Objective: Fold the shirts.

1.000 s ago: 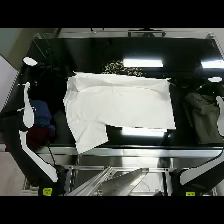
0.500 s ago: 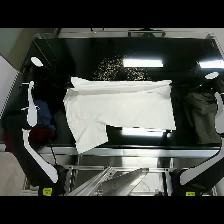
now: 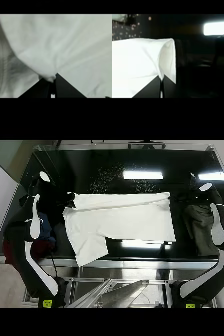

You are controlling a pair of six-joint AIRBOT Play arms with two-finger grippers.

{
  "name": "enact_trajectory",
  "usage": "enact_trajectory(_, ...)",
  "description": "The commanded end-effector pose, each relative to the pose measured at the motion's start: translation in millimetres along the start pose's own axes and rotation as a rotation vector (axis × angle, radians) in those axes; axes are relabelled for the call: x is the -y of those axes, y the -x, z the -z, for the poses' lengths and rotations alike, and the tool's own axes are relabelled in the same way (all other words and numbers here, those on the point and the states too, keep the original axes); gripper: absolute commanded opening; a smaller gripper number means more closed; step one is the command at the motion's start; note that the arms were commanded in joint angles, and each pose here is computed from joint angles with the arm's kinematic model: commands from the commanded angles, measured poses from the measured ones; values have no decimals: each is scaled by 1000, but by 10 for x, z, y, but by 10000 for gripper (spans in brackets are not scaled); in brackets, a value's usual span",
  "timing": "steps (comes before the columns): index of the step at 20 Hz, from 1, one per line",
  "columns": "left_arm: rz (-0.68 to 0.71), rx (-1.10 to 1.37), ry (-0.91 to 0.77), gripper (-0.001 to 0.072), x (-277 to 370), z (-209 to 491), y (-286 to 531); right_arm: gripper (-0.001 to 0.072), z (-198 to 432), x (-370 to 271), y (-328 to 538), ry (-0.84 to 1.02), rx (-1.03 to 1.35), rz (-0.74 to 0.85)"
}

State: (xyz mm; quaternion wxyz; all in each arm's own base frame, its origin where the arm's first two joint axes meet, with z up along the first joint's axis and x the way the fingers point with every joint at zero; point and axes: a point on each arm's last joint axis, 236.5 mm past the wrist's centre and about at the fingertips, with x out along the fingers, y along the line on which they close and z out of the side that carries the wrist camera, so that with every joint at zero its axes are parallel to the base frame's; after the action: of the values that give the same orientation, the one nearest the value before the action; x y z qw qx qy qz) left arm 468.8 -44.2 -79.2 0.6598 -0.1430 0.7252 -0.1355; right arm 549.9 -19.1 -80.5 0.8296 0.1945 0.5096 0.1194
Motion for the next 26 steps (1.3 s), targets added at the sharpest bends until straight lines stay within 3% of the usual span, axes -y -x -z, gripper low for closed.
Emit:
enact_trajectory(1,-28,-27,56,11,-86,74,-183,16,30,-3,-37,-9,-14,31)
enact_trajectory(5,-32,31,61,4,-33,-76,-79,16,147,108,-54,-7,-72,182)
enact_trajectory(10,-36,62,26,5,91,-164,-67,18,163,-195,-135,103,-86,222)
enact_trajectory(11,-36,61,3,7,129,-163,-70,69,182,-227,-142,107,-94,219)
enact_trajectory(12,-34,57,-1,140,148,-155,-38,385,200,-261,-116,103,-104,212)
enact_trajectory(13,-35,51,-10,368,173,-141,35,568,204,-288,-42,85,-114,211)
enact_trajectory(14,-34,48,-17,575,188,-131,149,597,164,-331,105,72,-112,208)
enact_trajectory(15,-34,43,-17,681,198,-108,278,597,91,-370,285,74,-98,207)
enact_trajectory(19,-31,3,24,676,220,258,658,597,89,-352,1132,29,-92,220)
enact_trajectory(26,-18,-83,49,677,363,1756,597,596,1732,80,1487,-211,-329,171)
